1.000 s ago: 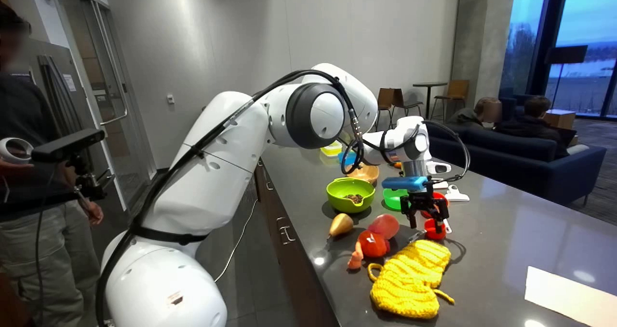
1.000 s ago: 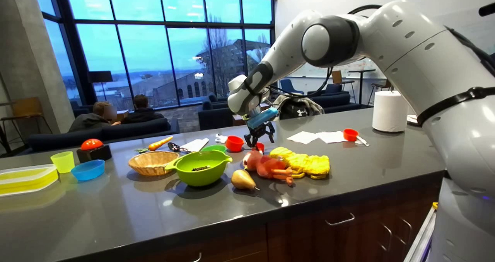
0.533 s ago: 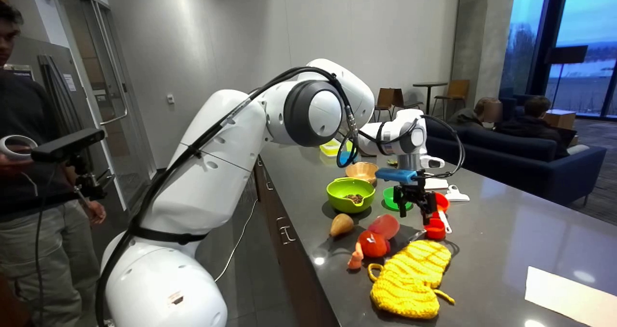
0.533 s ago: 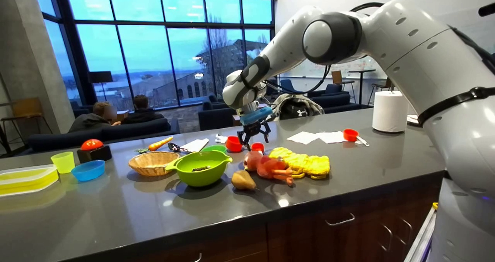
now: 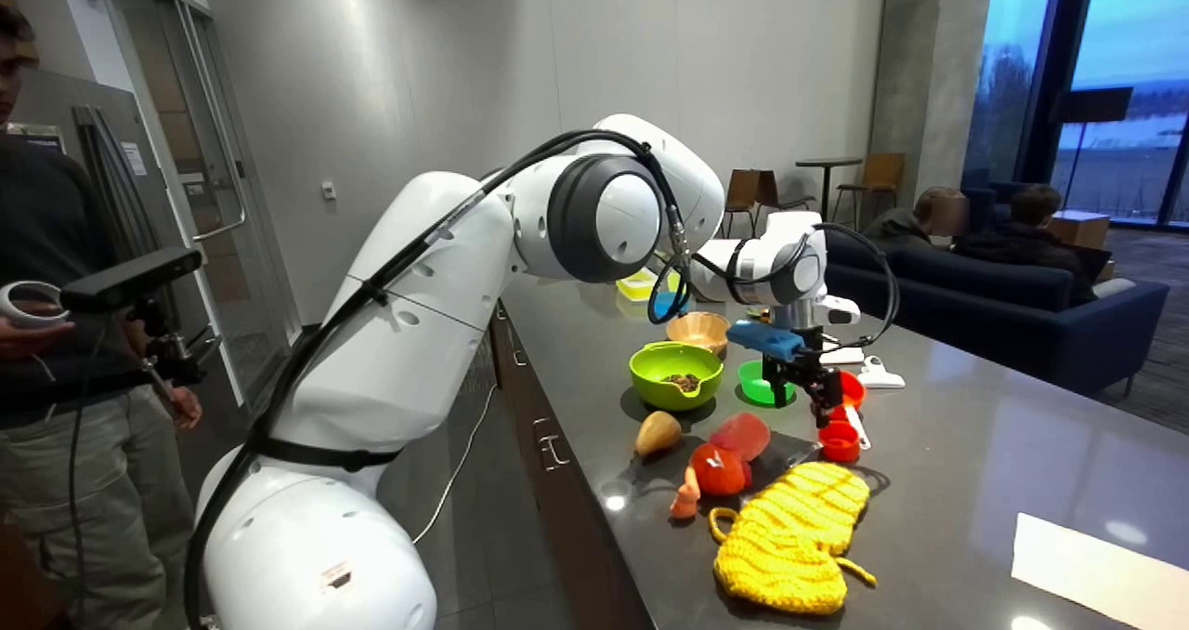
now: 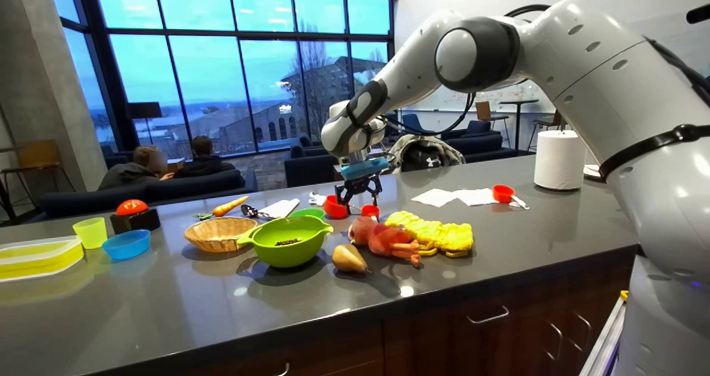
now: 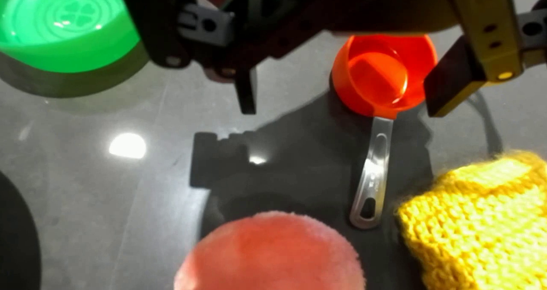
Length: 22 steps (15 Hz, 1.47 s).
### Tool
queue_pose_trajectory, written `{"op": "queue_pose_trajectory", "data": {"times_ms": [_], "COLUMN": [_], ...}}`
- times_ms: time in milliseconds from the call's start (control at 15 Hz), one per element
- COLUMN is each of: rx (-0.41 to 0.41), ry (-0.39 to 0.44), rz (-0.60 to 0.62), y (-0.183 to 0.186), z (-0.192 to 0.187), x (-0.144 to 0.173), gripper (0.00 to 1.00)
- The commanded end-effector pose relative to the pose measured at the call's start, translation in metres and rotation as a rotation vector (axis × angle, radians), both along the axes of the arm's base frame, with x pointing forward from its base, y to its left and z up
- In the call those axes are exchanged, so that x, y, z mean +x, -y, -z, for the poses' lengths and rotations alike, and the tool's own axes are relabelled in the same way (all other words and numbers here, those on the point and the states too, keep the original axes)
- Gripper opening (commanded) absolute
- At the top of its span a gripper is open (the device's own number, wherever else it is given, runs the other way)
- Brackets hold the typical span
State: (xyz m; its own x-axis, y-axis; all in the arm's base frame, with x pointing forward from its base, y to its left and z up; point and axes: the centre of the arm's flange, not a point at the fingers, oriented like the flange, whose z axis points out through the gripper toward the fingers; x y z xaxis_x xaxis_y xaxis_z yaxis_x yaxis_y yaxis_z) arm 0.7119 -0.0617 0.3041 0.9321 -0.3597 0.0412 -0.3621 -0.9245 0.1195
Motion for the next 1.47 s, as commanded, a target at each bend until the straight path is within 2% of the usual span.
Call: {"op": "queue_pose_trajectory", "data": {"times_ms": [0,267,400,467,733,1400], "rx": [-0.005,-0.026,-0.021,-0.015,-0.019,-0.019], "ry": [0.009,-0.031,-0.012,-0.018,-0.005,-0.006], "rz": [0.042,0.081,0.095,0.071,0.080,0.081], "y": [0.006,0.008,0.007,0.010,0.008,0.008], "z": [0.006,0.008,0.000,0.010,0.003,0.004], "x": [-0.005,0.003,0.024,0.001,0.011,0.012], "gripper": [1.00,1.00,1.00,1.00,1.00,1.00]}}
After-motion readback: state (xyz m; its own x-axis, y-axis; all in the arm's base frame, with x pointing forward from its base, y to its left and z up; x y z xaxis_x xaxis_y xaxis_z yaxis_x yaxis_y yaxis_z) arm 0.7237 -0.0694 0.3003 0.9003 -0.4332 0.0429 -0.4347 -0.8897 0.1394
